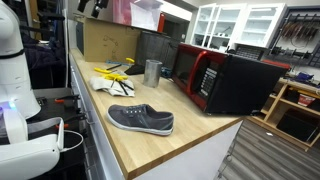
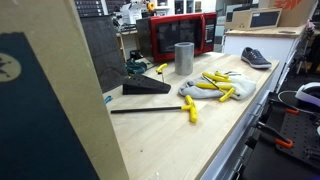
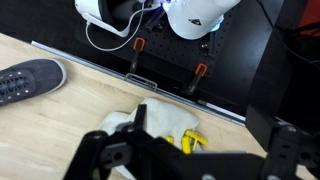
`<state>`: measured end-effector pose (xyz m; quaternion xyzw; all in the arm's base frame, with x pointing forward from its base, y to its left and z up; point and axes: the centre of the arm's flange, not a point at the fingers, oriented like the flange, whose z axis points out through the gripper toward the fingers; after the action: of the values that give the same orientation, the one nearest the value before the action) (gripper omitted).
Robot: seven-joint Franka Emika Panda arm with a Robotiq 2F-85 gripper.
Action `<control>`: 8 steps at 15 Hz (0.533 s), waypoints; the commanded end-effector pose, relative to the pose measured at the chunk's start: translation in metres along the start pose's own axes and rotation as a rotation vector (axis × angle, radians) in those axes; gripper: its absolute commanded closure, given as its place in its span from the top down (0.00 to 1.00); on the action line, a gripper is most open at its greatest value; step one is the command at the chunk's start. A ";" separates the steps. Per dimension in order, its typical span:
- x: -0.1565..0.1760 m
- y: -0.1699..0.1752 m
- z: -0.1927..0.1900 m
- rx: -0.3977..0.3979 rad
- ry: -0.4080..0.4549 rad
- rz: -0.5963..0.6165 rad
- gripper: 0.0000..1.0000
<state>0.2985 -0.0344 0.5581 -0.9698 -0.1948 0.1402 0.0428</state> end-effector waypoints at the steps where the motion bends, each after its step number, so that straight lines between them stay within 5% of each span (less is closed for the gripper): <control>1: -0.003 0.003 0.002 0.010 0.004 -0.005 1.00; 8: -0.001 -0.004 0.004 -0.003 -0.004 -0.023 1.00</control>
<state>0.2951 -0.0311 0.5554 -0.9673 -0.2064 0.1414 0.0426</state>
